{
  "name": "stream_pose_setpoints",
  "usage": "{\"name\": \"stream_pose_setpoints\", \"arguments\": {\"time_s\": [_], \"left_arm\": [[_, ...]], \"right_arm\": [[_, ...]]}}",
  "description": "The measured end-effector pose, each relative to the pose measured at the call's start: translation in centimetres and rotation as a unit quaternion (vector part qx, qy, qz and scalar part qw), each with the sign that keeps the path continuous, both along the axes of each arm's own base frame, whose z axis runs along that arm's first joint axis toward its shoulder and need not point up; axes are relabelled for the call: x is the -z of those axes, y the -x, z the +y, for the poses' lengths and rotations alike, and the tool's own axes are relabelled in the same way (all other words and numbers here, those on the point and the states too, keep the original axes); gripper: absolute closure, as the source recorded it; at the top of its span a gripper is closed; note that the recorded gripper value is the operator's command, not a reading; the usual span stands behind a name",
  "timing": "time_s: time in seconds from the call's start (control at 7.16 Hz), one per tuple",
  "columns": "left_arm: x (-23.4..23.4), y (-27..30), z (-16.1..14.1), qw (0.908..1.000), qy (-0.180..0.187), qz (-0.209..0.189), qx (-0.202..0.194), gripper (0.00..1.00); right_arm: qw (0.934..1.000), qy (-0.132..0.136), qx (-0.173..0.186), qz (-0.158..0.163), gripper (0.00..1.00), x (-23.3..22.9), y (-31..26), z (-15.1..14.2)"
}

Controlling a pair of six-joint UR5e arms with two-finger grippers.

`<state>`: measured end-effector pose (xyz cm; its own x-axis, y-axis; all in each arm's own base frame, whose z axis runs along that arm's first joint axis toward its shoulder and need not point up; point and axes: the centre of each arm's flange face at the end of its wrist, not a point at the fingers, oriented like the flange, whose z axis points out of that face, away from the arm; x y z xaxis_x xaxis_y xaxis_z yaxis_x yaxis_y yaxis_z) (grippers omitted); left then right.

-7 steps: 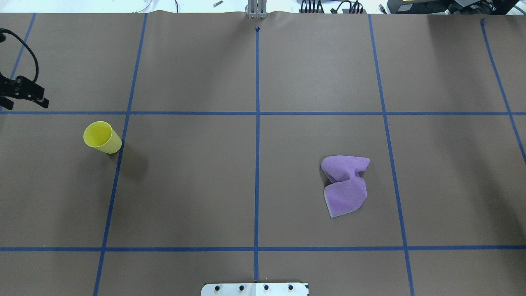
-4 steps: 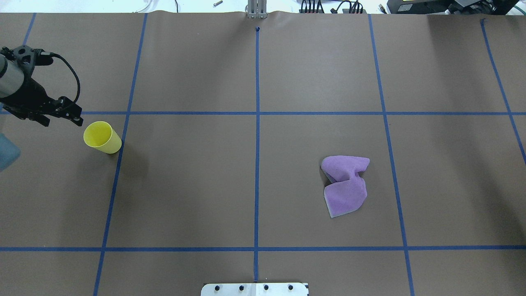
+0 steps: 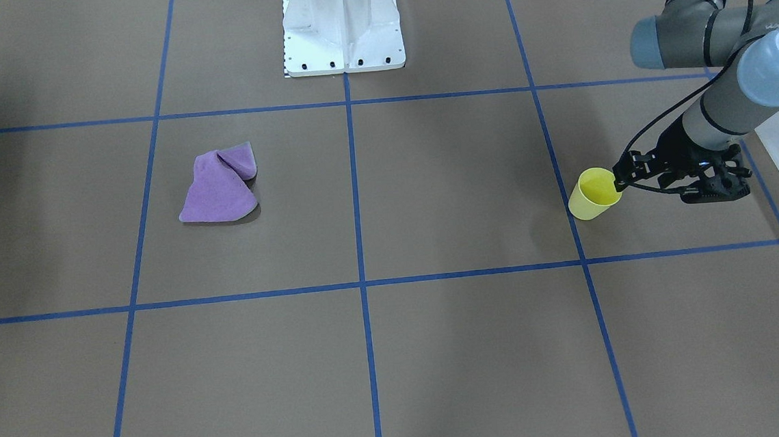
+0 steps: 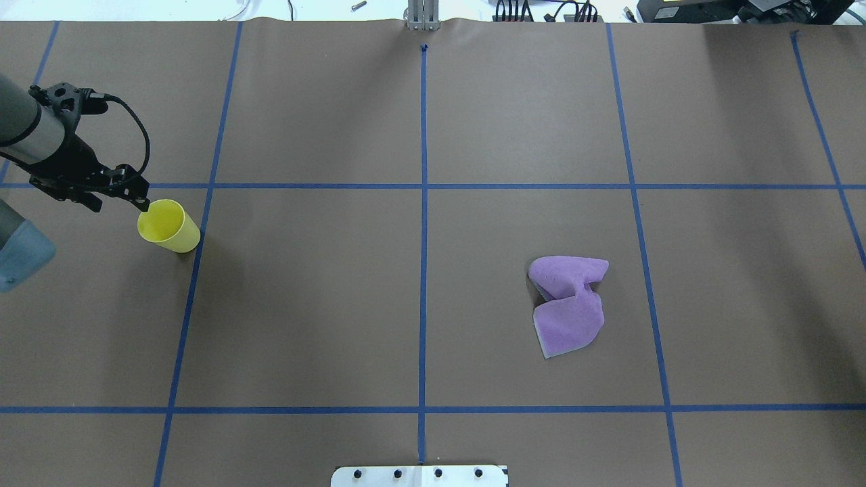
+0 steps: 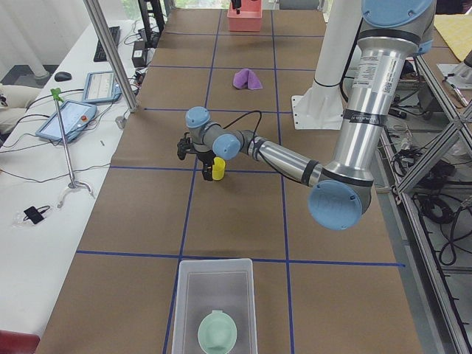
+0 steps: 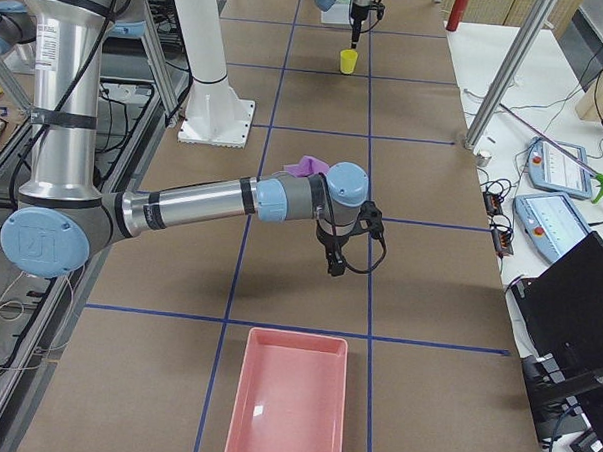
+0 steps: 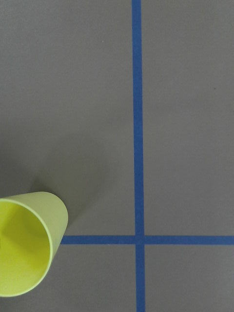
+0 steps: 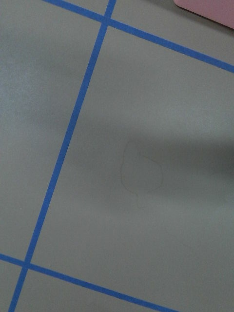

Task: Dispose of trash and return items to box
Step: 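Reach the left gripper to the yellow cup and grasp its rim, then lift the yellow cup with the left gripper and carry it into the clear bin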

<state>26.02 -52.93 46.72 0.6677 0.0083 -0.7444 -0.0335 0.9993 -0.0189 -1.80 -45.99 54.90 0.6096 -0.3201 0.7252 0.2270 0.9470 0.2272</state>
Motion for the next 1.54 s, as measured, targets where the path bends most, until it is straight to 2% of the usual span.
{"name": "stream_pose_setpoints", "arguments": {"time_s": [0.14,0.28,0.42,0.56,0.7,1.26,1.54], "left_arm": [[0.0,-0.6,-0.1,1.0000,0.003,0.000,-0.002,0.28],[-0.1,-1.3,-0.3,1.0000,0.005,-0.001,-0.004,0.39],[-0.2,-1.8,-0.4,1.0000,0.008,-0.002,-0.005,0.59],[-0.1,-2.0,-0.4,0.9999,0.010,0.000,-0.003,0.84],[0.2,-2.2,-0.3,0.9999,0.013,0.004,0.004,0.98],[0.4,-3.0,0.0,0.9996,0.017,0.017,0.013,1.00],[1.8,-1.4,-0.1,0.9990,0.019,0.039,0.012,1.00]], "right_arm": [[1.0000,0.000,0.000,0.000,0.00,0.0,0.0,0.0],[1.0000,0.001,0.001,0.000,0.00,-0.1,0.0,0.0],[1.0000,0.001,0.001,0.000,0.00,-0.1,0.1,0.0],[1.0000,0.001,0.001,0.000,0.00,-0.1,0.1,0.0],[1.0000,0.002,0.001,0.001,0.00,-0.2,0.1,0.0],[1.0000,0.006,0.001,0.001,0.00,-0.6,0.1,-0.1],[1.0000,0.006,0.002,0.001,0.00,-0.6,0.2,-0.1]]}}
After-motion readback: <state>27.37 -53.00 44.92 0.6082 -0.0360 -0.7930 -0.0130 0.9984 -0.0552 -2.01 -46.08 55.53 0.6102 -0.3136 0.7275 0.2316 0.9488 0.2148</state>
